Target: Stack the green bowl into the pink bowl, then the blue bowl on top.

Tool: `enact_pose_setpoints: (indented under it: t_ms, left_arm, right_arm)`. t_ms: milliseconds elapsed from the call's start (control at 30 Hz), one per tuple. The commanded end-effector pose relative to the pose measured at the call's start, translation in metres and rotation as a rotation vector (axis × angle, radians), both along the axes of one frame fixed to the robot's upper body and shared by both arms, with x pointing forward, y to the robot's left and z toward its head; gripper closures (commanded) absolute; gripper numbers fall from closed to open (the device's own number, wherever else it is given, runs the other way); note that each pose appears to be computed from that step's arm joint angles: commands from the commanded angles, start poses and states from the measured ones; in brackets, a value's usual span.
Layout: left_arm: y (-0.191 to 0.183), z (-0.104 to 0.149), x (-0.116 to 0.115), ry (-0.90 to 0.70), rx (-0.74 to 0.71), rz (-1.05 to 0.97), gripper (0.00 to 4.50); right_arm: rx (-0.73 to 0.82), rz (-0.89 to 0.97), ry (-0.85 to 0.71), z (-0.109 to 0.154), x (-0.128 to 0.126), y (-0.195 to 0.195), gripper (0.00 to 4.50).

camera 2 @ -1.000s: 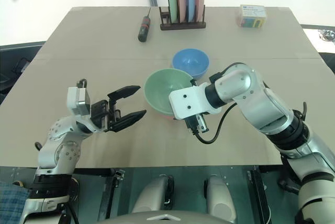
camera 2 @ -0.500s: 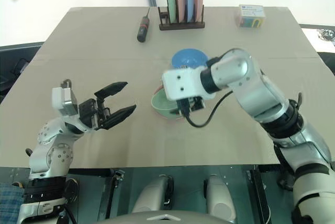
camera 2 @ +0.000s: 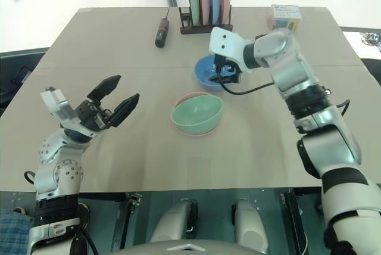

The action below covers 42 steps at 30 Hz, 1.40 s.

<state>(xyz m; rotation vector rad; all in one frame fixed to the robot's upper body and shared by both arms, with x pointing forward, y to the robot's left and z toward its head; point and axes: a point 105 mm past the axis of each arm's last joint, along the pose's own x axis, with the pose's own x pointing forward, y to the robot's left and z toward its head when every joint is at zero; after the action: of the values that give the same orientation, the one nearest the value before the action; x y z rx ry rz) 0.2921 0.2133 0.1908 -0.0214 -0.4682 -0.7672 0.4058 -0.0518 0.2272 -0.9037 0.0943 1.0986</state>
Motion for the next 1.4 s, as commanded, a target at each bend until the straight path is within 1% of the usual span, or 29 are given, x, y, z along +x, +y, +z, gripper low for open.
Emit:
enact_pose_setpoints:
  t_ms: [33, 133, 300, 400, 600, 633, 667, 767, 833, 900, 1000, 1067, 1167, 1300, 1400]
  left_arm:
    - [0.004, 0.007, -0.006, -0.032, 0.001, 0.010, 0.00]
    - [0.007, 0.006, -0.009, -0.024, 0.013, 0.014, 0.00]
    - [0.009, 0.003, -0.014, -0.015, 0.023, 0.015, 0.00]
    - [0.010, 0.003, -0.016, -0.016, 0.022, 0.020, 0.00]
    - [0.011, 0.001, -0.019, -0.006, 0.026, 0.022, 0.00]
    - [0.011, 0.001, -0.019, -0.005, 0.027, 0.021, 0.00]
    - [0.011, 0.000, -0.019, -0.004, 0.027, 0.020, 0.00]
    - [0.011, 0.000, -0.020, 0.000, 0.032, 0.008, 0.00]
    - [0.013, 0.000, -0.019, 0.004, 0.038, 0.001, 0.00]
    - [0.015, 0.001, -0.018, 0.008, 0.054, -0.002, 0.00]
    - [0.025, 0.006, -0.017, 0.007, 0.094, -0.012, 0.00]
    - [0.035, 0.012, -0.017, 0.009, 0.142, -0.032, 0.00]
    - [0.047, 0.019, -0.015, 0.012, 0.203, -0.055, 0.00]
    - [0.061, 0.030, -0.013, 0.010, 0.271, -0.085, 0.00]
    - [0.072, 0.040, -0.010, 0.006, 0.308, -0.094, 0.00]
  right_arm:
    - [-0.006, 0.006, -0.015, -0.002, 0.009, 0.008, 0.62]
    - [-0.021, 0.006, 0.044, -0.025, 0.014, 0.014, 0.62]
    - [-0.038, 0.007, 0.079, -0.045, 0.017, 0.023, 0.62]
    - [-0.038, -0.012, 0.093, -0.052, 0.020, 0.022, 1.39]
    - [-0.047, -0.010, 0.085, -0.054, 0.022, 0.021, 3.86]
    - [-0.046, -0.008, 0.084, -0.053, 0.022, 0.021, 4.21]
    - [-0.046, -0.006, 0.083, -0.053, 0.022, 0.021, 4.37]
    - [-0.048, 0.006, 0.062, -0.049, 0.022, 0.022, 4.37]
    - [-0.059, 0.027, 0.022, -0.046, 0.021, 0.023, 4.37]
    - [-0.053, 0.041, -0.024, -0.039, 0.021, 0.025, 4.37]
    - [-0.040, 0.122, -0.065, -0.022, 0.011, 0.035, 4.37]
    - [-0.020, 0.191, -0.094, -0.007, -0.001, 0.045, 4.37]
    - [0.003, 0.273, -0.123, 0.009, -0.023, 0.052, 4.37]
    - [-0.008, 0.368, -0.114, 0.018, -0.059, 0.054, 4.37]
    - [-0.028, 0.435, -0.088, 0.018, -0.085, 0.056, 4.37]
